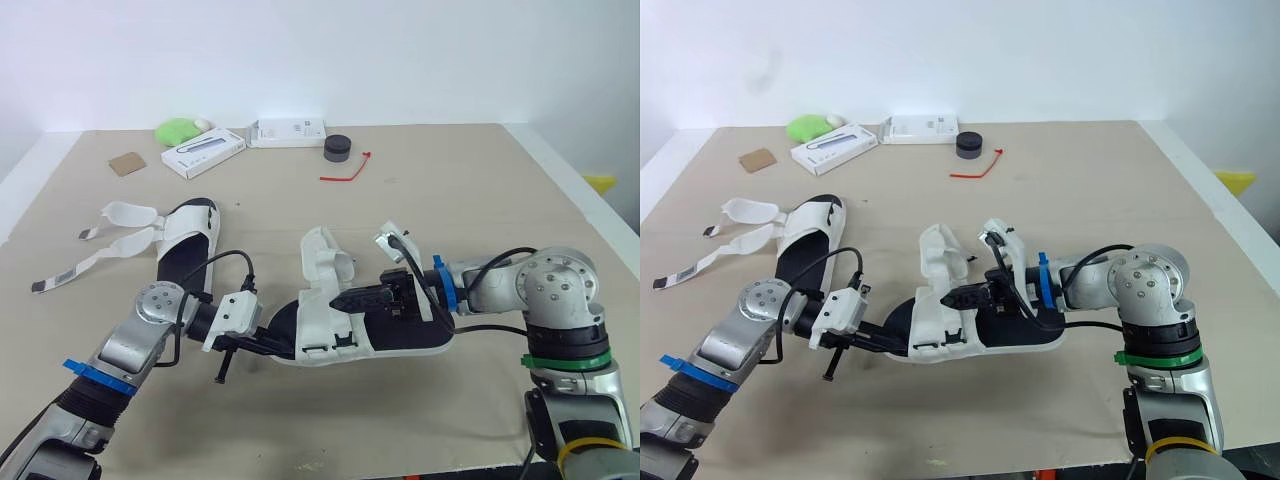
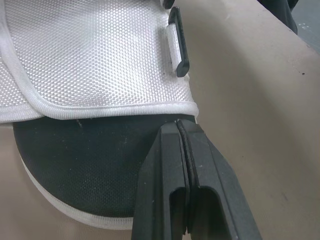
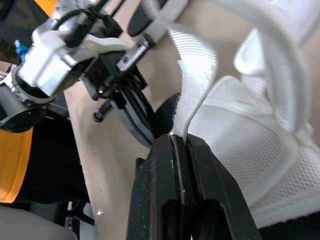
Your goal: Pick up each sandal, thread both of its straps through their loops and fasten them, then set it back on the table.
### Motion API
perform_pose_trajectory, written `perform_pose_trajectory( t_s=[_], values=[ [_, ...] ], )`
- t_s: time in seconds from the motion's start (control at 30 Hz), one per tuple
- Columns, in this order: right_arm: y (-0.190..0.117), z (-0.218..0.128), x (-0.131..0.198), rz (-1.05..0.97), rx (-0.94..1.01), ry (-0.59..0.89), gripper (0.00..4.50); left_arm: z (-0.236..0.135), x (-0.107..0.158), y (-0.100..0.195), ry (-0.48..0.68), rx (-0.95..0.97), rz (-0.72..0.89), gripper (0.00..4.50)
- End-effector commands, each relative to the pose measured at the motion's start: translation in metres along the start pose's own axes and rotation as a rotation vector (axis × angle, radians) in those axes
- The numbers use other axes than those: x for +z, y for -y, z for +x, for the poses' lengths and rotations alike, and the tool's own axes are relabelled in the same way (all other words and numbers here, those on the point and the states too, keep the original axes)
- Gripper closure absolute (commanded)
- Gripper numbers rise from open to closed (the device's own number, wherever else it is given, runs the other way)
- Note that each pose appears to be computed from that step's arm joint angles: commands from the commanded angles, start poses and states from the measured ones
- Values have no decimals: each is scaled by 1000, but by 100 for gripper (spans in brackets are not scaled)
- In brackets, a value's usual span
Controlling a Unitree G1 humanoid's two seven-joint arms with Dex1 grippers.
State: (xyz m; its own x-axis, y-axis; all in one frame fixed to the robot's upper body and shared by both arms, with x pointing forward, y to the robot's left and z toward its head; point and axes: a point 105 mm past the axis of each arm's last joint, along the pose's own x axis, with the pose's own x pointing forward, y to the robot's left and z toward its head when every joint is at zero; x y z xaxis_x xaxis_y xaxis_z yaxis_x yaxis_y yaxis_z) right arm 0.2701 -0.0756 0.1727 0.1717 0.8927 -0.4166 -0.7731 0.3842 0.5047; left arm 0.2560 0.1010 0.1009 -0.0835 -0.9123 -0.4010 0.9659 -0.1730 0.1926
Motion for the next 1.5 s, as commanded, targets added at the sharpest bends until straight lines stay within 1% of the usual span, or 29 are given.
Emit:
perform_pose_trajectory(
  t_s=[0.03,0.23,0.53,0.67,1.03,1.3,1.5],
  values=[
    [-16,-5,9,-65,47,24,444,0,-13,6,-53,-21,-43,450],
    [-10,-4,-5,-38,15,-7,444,1,-12,5,-53,-24,-41,450],
    [-10,-4,-8,-32,11,-11,444,1,-12,6,-57,-29,-40,450],
    [-12,-4,-15,-55,4,-31,444,1,-12,6,-58,-28,-39,450],
    [-16,-5,-21,-101,7,-48,444,0,-13,5,-64,-31,-36,450],
    [-20,-8,-27,-164,3,-43,444,0,-13,5,-65,-35,-36,450],
    [-24,-8,-30,-154,48,-23,444,1,-13,5,-63,-36,-36,450]
  ],
)
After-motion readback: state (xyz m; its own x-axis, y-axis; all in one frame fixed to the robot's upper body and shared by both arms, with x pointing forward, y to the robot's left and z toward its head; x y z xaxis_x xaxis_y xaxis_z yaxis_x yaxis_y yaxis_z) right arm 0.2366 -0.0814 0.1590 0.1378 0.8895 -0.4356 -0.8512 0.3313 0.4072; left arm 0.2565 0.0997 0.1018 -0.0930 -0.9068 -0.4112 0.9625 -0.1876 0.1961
